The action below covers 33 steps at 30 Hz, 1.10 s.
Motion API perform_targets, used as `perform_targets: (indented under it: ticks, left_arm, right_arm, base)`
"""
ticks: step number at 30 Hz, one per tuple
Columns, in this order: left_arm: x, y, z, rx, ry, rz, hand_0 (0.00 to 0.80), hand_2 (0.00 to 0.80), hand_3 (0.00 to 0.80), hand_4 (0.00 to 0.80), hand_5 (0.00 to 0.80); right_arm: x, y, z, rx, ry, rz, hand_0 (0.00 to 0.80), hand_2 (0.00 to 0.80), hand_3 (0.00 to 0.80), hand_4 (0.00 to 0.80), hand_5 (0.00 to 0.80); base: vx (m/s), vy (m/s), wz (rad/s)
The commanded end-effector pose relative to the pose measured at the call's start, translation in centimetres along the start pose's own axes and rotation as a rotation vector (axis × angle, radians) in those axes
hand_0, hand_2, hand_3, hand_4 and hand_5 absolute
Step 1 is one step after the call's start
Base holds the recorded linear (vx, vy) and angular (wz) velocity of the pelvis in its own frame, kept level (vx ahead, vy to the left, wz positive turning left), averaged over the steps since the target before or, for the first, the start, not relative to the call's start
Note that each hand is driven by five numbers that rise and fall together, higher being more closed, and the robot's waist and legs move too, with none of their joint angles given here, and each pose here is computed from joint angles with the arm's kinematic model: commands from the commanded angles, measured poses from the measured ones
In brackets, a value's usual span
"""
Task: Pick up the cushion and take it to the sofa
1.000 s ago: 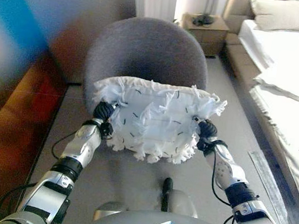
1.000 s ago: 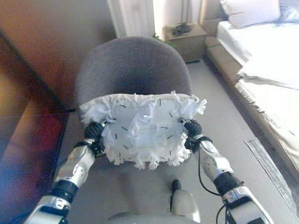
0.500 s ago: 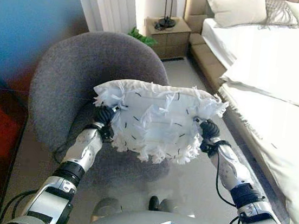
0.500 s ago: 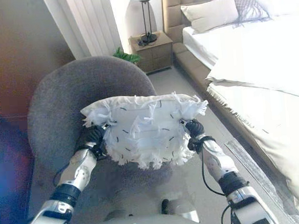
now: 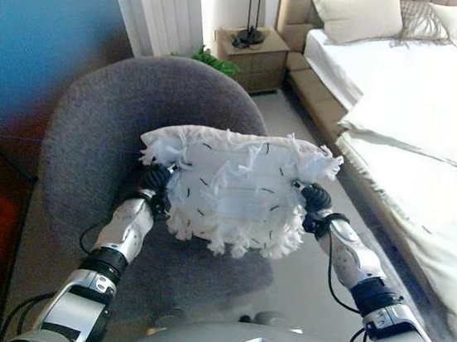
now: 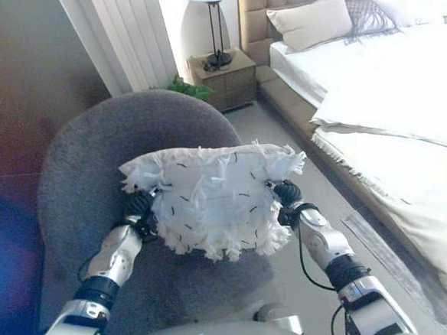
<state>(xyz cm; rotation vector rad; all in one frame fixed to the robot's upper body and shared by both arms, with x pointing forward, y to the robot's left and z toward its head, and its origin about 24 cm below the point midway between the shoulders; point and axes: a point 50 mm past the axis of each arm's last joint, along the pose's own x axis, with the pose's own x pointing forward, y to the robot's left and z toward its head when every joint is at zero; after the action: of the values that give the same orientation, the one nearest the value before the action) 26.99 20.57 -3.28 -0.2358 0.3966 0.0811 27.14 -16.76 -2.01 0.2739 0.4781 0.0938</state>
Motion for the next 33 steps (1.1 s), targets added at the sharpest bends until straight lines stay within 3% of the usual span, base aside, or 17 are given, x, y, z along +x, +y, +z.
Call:
perform_targets:
  ticks: [1,8,12,16,19,24,33]
  left_arm:
    - [1.8,-2.9,6.7,0.006,-0.271,-0.109,0.8,0.8,0.8,0.8,0.8]
    - [2.3,-3.9,7.8,0.03,-0.269,-0.143,0.8,0.8,0.8,0.8,0.8]
    - [2.4,-4.4,7.8,0.052,-0.267,-0.144,0.8,0.8,0.8,0.8,0.8]
    - [3.0,-6.6,10.7,0.084,-0.358,-0.158,0.8,0.8,0.8,0.8,0.8]
    - [3.8,-8.5,15.4,0.14,-0.437,-0.178,0.8,0.8,0.8,0.8,0.8]
    - [4.0,-9.2,20.3,0.171,-0.528,-0.153,0.8,0.8,0.8,0.8,0.8]
    - [4.4,-10.7,23.2,0.077,-0.521,-0.16,0.8,0.8,0.8,0.8,0.8]
  right_arm:
    - [1.6,4.9,4.1,0.071,-0.154,0.175,0.8,0.8,0.8,0.8,0.8]
    - [2.2,5.7,4.0,0.111,-0.187,0.123,0.8,0.8,0.8,0.8,0.8]
    - [2.6,6.1,4.3,0.112,-0.177,0.127,0.8,0.8,0.8,0.8,0.8]
    - [3.3,7.3,8.6,0.089,-0.269,0.152,0.8,0.8,0.8,0.8,0.8]
    - [4.0,8.9,13.2,0.074,-0.35,0.156,0.8,0.8,0.8,0.8,0.8]
    - [4.2,9.2,17.5,0.019,-0.442,0.146,0.8,0.8,0.8,0.8,0.8]
    - [4.4,8.9,20.9,-0.039,-0.465,0.125,0.8,0.8,0.8,0.8,0.8]
  base:
    - [0.09,0.236,0.18]
    - [0.131,0.267,0.33]
    - [0.134,-0.02,-0.13]
    - [-0.135,-0.171,0.12]
    - [-0.258,-0.161,0.45]
    - [-0.123,-0.06,0.0]
    - [0.007,0.01,-0.06]
